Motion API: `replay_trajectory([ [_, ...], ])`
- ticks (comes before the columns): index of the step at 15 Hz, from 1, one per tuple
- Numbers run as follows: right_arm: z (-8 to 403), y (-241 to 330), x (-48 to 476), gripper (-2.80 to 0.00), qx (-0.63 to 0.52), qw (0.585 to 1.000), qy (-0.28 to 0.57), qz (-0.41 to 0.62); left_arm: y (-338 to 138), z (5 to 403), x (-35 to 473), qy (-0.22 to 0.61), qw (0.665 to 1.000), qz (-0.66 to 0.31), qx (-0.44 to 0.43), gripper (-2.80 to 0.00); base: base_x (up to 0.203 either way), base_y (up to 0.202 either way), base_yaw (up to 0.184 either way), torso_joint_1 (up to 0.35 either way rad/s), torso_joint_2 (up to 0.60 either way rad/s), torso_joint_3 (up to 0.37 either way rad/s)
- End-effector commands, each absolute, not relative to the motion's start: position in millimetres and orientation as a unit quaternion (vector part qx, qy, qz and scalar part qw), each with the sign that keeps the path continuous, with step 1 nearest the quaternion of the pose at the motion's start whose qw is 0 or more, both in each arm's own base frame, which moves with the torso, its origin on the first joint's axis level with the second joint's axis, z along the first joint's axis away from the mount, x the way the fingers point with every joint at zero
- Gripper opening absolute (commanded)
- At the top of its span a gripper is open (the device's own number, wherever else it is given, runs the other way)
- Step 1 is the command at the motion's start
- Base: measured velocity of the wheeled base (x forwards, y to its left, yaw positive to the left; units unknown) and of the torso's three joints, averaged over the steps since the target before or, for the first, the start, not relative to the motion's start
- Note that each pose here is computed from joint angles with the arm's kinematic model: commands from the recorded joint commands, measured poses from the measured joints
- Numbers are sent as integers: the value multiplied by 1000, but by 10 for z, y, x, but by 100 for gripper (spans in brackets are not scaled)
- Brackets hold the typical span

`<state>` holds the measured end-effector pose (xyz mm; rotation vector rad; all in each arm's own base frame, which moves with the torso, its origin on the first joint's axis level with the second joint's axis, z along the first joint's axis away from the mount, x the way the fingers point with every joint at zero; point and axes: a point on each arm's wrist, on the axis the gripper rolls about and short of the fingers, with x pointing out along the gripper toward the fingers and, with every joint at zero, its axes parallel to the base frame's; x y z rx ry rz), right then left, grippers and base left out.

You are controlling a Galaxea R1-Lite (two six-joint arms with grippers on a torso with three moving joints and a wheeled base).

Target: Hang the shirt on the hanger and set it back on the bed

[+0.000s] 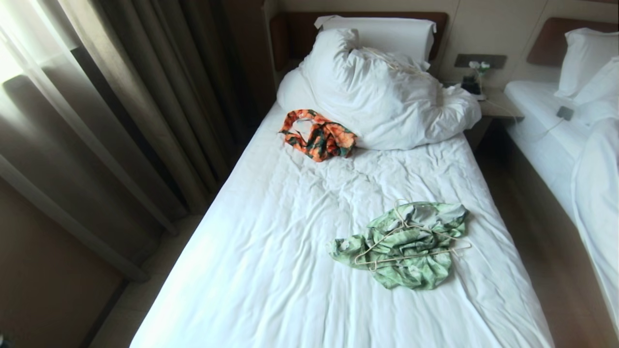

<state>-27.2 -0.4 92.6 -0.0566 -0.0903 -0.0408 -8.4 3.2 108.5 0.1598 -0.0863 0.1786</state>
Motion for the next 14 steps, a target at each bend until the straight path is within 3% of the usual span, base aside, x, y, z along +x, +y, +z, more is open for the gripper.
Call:
replay_trajectory([
  [1,844,-3,-243,-280,-19,999,-30,-17,19,981,-191,-59,994,56,77,-280,0,0,0,0,0,0],
  [4,786,-1,-229,-280,-12,1000,-17,-12,-3,842,-251,-18,997,1,81,-280,0,0,0,0,0,0],
  [14,754,-1,-229,-280,-5,1000,0,-12,-13,767,-234,-1,997,-22,72,-280,0,0,0,0,0,0],
])
